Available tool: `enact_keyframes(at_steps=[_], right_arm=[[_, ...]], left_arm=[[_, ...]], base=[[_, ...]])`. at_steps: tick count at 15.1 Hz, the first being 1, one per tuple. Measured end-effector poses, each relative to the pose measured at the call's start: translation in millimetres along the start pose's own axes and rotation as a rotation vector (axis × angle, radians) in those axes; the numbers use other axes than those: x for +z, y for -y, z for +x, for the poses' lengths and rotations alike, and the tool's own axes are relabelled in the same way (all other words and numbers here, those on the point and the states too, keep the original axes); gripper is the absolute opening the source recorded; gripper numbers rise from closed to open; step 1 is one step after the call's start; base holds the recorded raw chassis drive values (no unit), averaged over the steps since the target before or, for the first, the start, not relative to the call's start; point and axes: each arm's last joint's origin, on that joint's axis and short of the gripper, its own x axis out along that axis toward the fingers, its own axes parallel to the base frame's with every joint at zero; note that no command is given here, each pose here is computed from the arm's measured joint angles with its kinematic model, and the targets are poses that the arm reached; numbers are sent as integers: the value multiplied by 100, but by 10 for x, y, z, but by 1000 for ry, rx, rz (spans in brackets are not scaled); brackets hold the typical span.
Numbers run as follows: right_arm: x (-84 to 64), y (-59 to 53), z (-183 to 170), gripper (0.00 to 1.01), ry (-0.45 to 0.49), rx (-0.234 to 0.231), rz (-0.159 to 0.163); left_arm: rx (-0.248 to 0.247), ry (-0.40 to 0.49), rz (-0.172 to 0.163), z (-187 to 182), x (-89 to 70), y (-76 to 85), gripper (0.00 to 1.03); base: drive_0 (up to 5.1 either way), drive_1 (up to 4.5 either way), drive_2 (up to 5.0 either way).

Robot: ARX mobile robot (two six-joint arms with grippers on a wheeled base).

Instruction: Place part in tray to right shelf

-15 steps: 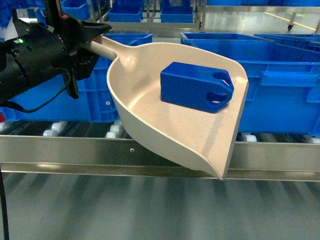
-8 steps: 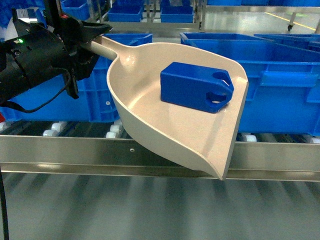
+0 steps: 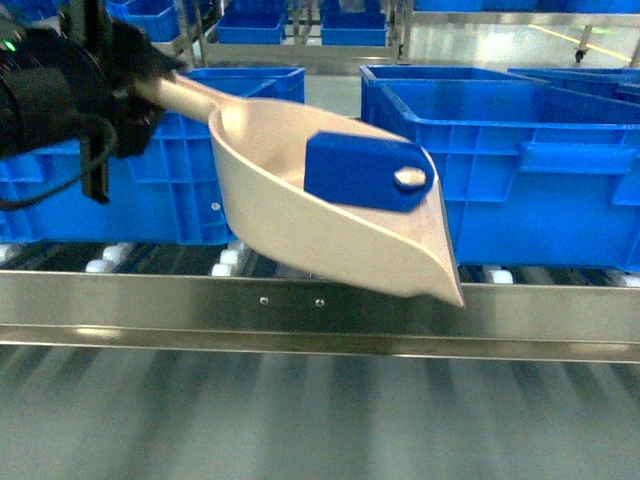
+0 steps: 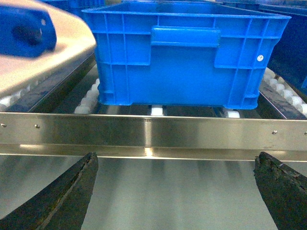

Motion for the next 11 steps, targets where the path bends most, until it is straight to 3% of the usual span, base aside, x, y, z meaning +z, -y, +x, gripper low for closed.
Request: enact_keyframes(at_steps=[2, 3, 4, 6, 7, 9, 11], right_arm=[[-1, 0, 0, 98, -1, 0, 0], [0, -1, 0, 98, 0, 0, 0], [-1, -1, 0, 98, -1, 1, 0], [0, -1, 0, 98, 0, 0, 0], [0, -1, 0, 98, 0, 1, 0], [0, -1, 0, 98, 0, 0, 0], [-1, -1, 0, 98, -1, 1, 0]], left_arm=[[-65, 14, 26, -163, 73, 131, 14], [-45, 9, 43, -333, 97, 101, 14], [-61, 152, 95, -677, 419, 276, 14], [-140, 302, 125, -752, 732, 581, 14], [-134, 331, 137, -735, 862, 649, 14], [-39, 410, 158, -618, 1143, 613, 14], [123, 593, 137, -495, 1525, 526, 14]], base=[[11, 392, -371], [11, 392, -371], [11, 392, -371], [11, 392, -371], [11, 392, -371], [11, 392, -371], [11, 392, -371]])
